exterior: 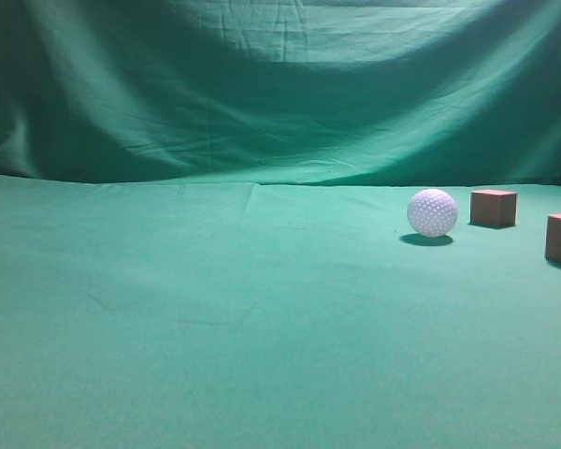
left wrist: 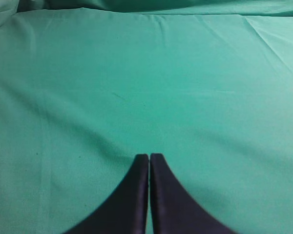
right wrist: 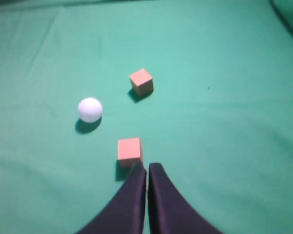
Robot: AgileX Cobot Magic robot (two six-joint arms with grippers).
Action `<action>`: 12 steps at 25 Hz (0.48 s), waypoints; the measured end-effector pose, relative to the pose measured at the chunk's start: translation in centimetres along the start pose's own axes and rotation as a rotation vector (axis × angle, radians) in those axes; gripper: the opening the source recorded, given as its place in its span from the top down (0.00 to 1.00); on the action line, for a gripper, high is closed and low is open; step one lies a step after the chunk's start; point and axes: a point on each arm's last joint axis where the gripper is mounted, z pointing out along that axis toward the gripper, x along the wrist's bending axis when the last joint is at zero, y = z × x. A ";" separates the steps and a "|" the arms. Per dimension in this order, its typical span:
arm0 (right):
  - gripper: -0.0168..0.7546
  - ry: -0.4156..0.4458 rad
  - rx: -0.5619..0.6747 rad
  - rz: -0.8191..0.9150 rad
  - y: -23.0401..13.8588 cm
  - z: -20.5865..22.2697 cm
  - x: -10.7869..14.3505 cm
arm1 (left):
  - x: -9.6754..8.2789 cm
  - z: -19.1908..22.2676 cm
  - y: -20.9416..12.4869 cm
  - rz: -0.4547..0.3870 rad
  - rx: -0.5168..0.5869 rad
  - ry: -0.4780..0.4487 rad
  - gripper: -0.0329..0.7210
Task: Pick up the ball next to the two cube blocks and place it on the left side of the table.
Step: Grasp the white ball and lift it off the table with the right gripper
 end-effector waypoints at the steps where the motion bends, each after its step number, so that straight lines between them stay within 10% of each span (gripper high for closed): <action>1: 0.98 0.015 0.033 -0.014 0.5 0.3 0.1 | 0.0 0.0 0.0 0.000 0.000 0.000 0.96; 12: 0.98 0.266 0.274 -0.267 6.6 5.4 3.7 | 0.0 0.0 0.0 0.000 0.000 0.000 0.96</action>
